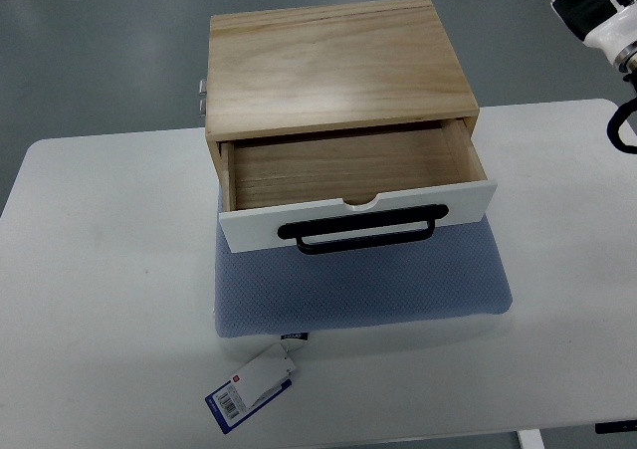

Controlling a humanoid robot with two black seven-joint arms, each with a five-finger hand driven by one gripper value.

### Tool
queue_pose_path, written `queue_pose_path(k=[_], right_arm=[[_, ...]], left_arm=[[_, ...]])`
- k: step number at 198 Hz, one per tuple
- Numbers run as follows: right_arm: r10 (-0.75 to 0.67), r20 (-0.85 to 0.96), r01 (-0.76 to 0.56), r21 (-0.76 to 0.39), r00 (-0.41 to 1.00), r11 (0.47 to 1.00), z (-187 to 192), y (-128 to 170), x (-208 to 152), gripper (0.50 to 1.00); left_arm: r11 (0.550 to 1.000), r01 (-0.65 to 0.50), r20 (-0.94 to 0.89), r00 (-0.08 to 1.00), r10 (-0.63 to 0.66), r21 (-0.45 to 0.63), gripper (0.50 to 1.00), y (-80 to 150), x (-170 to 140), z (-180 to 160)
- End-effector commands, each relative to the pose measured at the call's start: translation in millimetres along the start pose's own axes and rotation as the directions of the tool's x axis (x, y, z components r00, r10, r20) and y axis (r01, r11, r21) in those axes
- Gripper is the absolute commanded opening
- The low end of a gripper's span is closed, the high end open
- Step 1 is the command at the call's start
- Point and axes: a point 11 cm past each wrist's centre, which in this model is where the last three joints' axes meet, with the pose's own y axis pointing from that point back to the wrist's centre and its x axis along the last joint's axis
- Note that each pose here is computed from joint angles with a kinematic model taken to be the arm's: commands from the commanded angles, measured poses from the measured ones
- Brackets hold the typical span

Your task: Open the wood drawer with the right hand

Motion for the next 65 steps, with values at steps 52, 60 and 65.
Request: queue_pose_path(k=[52,60,65], right_arm=[[0.063,0.152,-0.069,0.037,0.986,0.997,41.7,15.7,24.8,0.946],[0.064,0.153,-0.071,0.040,0.986,0.997,42.3,16.1,25.2,0.946],[0.065,0.153,-0.073,0.043,0.986,0.996,42.3,16.6,25.9,0.946]], left_arm=[[1.000,0.006,0.002,1.000,-0.006,0.002,1.000,0.0,-2.1,-0.3],[1.000,0.006,0.002,1.000,-0.006,0.002,1.000,0.0,-2.1,-0.3],[1.000,0.006,0.002,1.000,-0.006,0.002,1.000,0.0,-2.1,-0.3]])
